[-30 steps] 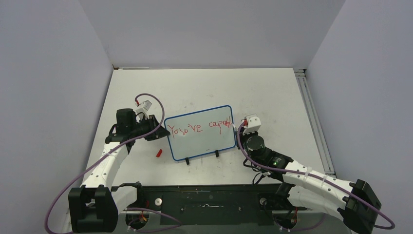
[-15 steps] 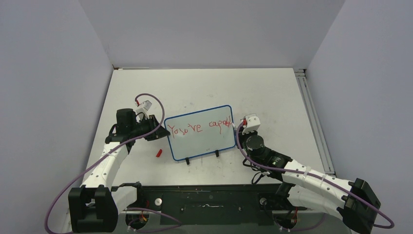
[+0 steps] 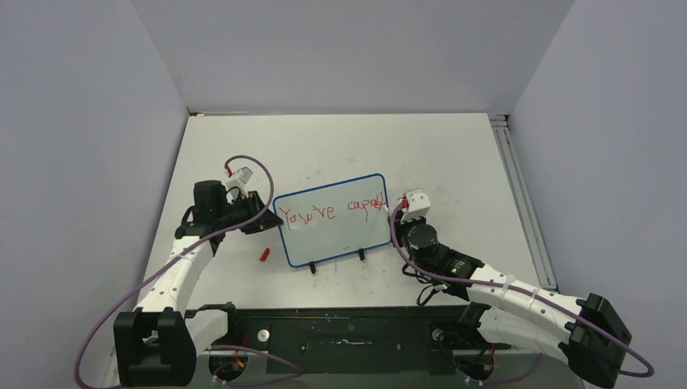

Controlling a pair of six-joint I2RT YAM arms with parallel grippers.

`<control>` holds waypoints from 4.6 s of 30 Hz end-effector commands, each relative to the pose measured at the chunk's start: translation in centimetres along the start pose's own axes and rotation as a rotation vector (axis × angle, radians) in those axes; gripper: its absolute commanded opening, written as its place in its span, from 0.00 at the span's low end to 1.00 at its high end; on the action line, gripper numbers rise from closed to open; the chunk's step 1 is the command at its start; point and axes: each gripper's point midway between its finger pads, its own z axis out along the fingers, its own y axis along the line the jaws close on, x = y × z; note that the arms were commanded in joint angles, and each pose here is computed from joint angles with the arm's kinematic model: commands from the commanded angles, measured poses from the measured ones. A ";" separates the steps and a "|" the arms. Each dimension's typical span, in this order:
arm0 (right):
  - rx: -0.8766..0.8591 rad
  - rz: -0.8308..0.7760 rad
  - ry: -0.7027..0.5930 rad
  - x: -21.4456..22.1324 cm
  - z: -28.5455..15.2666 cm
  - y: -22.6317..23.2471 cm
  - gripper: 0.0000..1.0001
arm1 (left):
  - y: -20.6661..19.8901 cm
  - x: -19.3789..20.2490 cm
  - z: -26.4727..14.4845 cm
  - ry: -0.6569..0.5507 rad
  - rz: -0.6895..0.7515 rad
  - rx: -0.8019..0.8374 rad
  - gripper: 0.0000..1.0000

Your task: Write a sentence on the whiteboard

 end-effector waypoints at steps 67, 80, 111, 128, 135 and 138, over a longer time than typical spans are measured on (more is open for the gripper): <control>0.029 0.053 0.008 0.9 -1.0 -0.4 0.05 | -1.4 -1.7 -0.5 -0.043 0.055 0.031 0.19; 0.023 0.057 0.028 1.7 -1.0 -0.4 0.05 | -1.4 -1.8 -0.5 -0.044 0.054 0.032 0.19; -0.155 0.135 -0.069 -3.5 -3.6 2.4 0.05 | -1.5 -1.8 -0.6 -0.047 0.053 0.031 0.19; -0.374 0.088 -0.078 -3.0 -4.6 14.4 0.05 | -1.3 -1.8 -0.6 -0.048 0.050 0.019 0.19; -0.469 0.064 -0.084 -1.3 -4.1 20.7 0.05 | -1.3 -1.7 -0.6 -0.044 0.047 0.024 0.19; -0.491 0.063 -0.086 -0.9 -3.5 22.4 0.05 | -1.4 -1.7 -0.6 -0.047 0.049 0.024 0.19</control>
